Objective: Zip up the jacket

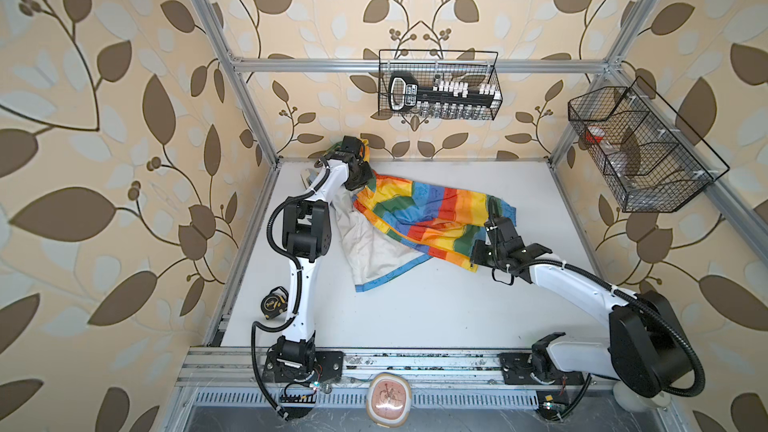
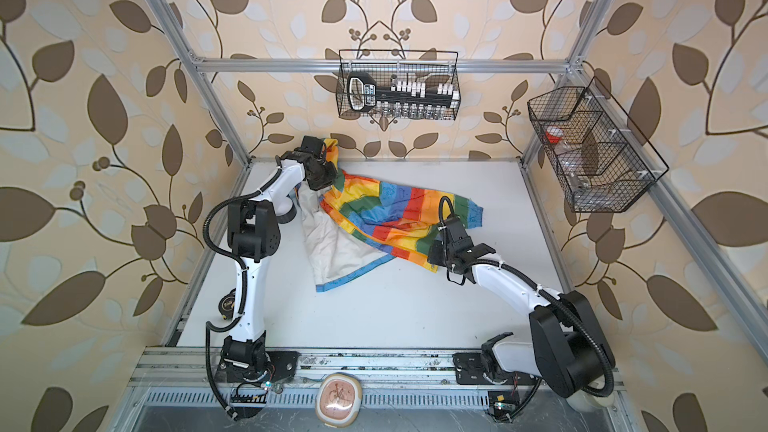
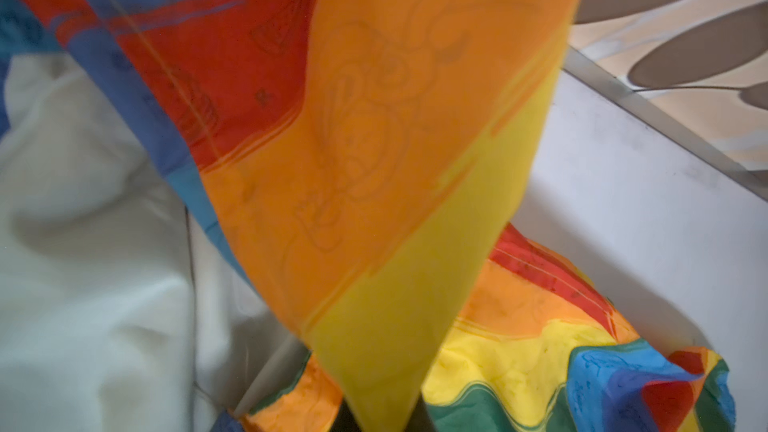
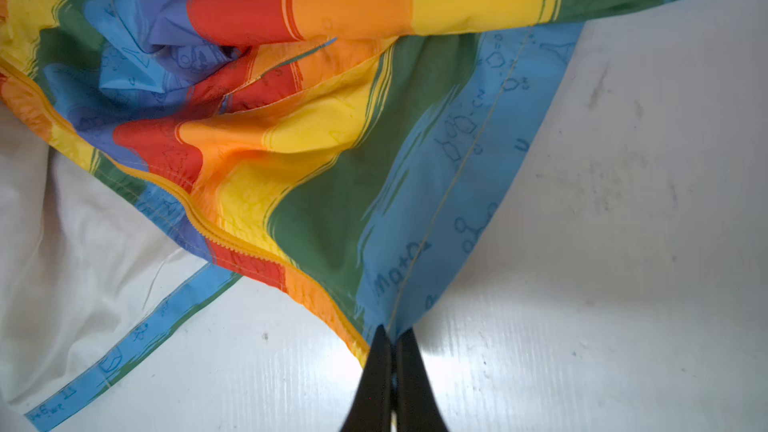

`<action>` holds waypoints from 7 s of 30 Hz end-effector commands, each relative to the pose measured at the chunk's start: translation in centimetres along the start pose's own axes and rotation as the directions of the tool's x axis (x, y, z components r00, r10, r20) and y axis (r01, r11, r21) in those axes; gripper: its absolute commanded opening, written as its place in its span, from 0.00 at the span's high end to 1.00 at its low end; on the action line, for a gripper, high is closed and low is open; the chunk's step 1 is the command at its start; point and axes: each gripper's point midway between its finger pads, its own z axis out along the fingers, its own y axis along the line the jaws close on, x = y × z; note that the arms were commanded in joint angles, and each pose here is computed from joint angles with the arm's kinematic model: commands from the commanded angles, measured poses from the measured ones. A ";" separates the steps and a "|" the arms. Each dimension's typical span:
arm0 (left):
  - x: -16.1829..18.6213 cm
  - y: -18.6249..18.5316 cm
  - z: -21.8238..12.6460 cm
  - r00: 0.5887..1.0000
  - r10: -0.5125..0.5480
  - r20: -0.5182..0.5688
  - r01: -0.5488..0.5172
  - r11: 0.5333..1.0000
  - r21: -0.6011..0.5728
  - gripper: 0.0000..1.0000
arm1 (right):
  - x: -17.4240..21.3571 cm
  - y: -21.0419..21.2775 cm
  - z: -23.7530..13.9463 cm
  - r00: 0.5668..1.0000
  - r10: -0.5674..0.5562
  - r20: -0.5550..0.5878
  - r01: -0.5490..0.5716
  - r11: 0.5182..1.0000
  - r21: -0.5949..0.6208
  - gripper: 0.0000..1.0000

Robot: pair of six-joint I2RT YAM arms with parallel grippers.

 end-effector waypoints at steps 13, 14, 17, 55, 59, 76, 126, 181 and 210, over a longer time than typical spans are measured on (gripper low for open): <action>-4.2 -7.4 -15.9 0.983 0.023 0.181 -0.070 0.965 0.253 1.00 | -2.5 -3.7 -7.1 0.987 0.132 0.088 -0.127 0.990 -0.053 1.00; -4.1 -7.8 -16.2 0.983 0.022 0.181 -0.071 0.960 0.269 1.00 | -2.3 -3.6 -7.4 0.988 0.128 0.087 -0.124 0.991 -0.059 1.00; -4.2 -9.0 -17.7 0.981 0.003 0.196 -0.070 0.941 0.332 1.00 | -1.4 -2.7 -8.2 0.992 0.113 0.054 -0.107 0.988 -0.111 1.00; -2.8 -16.0 -0.2 0.969 -0.205 0.140 0.138 0.913 0.383 1.00 | 9.9 -3.9 -3.8 0.985 0.062 -0.163 -0.082 0.990 -0.114 1.00; -3.5 -15.9 0.9 0.961 -0.241 0.136 0.164 0.893 0.419 1.00 | 9.9 -3.8 -3.2 0.982 0.074 -0.174 -0.093 0.990 -0.102 1.00; -4.1 -17.6 2.0 0.951 -0.292 0.103 0.198 0.828 0.525 0.01 | 8.3 -5.4 -2.2 0.983 0.147 -0.108 -0.145 0.989 0.023 0.36; -2.9 12.5 -11.8 0.954 -0.298 0.041 0.294 0.953 0.076 0.12 | 10.9 30.3 2.8 0.821 -0.568 -0.050 0.550 0.812 -0.196 0.21; -7.0 2.4 -16.6 0.966 -0.065 0.252 0.061 0.998 0.024 1.00 | 8.4 19.8 -5.4 0.909 -0.413 -0.048 0.357 0.836 -0.417 1.00; -3.9 -9.1 -5.2 0.990 -0.083 0.111 0.061 0.979 0.194 1.00 | -2.3 10.3 -3.7 0.964 -0.243 0.109 0.255 0.961 -0.111 0.34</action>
